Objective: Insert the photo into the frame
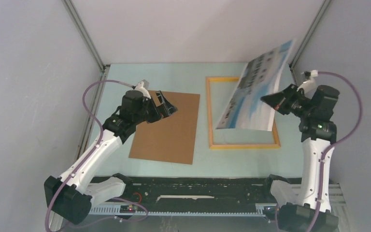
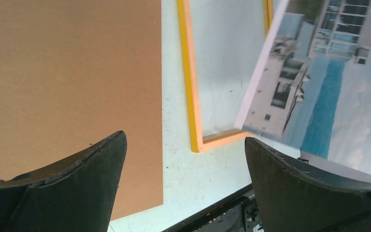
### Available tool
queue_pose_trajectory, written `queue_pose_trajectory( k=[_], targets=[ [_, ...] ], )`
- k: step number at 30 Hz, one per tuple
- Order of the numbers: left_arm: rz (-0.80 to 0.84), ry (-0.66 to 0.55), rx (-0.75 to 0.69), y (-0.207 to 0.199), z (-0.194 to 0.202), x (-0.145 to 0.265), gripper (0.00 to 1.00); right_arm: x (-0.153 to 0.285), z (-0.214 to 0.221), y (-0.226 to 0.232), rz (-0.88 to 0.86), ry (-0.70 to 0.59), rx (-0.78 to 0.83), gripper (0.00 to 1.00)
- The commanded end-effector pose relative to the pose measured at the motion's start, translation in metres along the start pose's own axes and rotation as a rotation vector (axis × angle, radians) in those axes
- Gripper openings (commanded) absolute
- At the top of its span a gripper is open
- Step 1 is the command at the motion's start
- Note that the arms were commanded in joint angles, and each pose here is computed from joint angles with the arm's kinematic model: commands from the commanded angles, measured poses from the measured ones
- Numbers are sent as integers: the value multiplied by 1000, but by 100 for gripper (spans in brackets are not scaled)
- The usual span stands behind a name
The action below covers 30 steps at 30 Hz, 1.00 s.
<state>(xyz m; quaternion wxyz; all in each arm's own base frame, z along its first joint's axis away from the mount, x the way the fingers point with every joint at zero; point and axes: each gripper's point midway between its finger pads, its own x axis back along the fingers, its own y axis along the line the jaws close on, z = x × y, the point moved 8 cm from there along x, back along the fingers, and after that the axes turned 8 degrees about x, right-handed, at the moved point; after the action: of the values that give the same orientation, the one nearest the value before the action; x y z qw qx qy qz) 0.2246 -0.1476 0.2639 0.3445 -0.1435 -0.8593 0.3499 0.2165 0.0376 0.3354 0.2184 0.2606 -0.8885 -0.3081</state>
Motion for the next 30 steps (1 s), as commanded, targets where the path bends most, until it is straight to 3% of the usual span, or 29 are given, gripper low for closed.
queue_pose_trajectory(
  k=[1,10,17,23,27,30],
  targets=[
    [146,-29,10,-37,-19,1,100,37,6,5,214,69,121,0],
    [214,-73,-44,-61,-27,-48,100,66,-19,11,476,-2,191,0],
    [172,-32,-120,-65,-35,-117,99,54,-39,12,590,100,299,0],
    [148,-73,-179,-52,-37,-162,98,5,-39,10,748,336,524,0],
    [116,-110,-237,-29,-30,-176,98,-42,-27,1,900,506,686,0],
    [70,-125,-265,-11,-25,-182,98,-83,-11,-2,910,628,770,0]
  ],
)
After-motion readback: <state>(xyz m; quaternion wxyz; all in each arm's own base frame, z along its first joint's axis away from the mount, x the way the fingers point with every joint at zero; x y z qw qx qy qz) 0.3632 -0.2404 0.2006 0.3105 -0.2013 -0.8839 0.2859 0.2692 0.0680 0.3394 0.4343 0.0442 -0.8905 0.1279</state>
